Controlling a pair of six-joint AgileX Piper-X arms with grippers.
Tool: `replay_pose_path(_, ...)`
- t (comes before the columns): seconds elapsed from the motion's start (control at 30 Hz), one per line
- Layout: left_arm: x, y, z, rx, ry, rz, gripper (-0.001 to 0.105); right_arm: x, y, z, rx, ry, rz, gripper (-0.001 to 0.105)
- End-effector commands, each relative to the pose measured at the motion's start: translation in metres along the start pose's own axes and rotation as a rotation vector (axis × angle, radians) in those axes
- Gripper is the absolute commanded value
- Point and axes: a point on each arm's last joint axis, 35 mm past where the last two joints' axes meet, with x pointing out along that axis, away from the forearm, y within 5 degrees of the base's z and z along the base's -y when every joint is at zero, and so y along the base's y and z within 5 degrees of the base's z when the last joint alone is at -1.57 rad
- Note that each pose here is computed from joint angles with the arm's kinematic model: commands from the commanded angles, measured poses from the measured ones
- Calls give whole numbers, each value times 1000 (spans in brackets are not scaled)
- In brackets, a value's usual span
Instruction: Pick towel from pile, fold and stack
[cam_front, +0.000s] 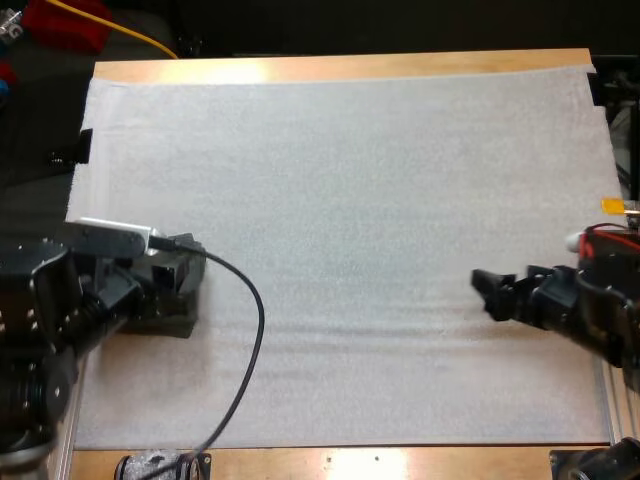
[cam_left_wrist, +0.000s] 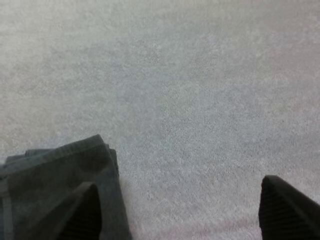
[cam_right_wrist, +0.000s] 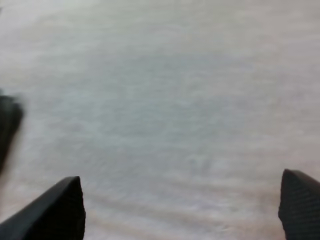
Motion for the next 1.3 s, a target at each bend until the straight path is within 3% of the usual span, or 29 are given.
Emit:
replay_pose_path(0.0,-6,-2,-1,10,-21,0,63,-3,-6,0,-8,7,-33,77)
replay_pose_path(0.3,-13,-4,-5,59,-43,-7,63,-20,-44,-14,82,79,-224,77)
replay_pose_path(0.4,-12,-8,-6,113,-35,-16,63,-30,-54,-19,115,75,-289,77)
replay_pose_path(0.53,-11,-10,-8,164,-22,89,63,-43,-59,-24,129,48,-348,77)
replay_pose_path(0.63,-12,-9,-10,173,-20,149,63,-51,-55,-26,63,30,-353,77)
replay_pose_path(0.8,-21,-9,-14,164,-60,147,63,-66,-47,-32,16,-30,-363,77)
replay_pose_path(1.0,-40,-8,-37,153,-151,131,63,-87,-35,-41,-24,-124,-374,77)
replay_pose_path(1.27,-64,0,-90,157,-266,107,63,-114,-14,-61,-72,-258,-300,77)
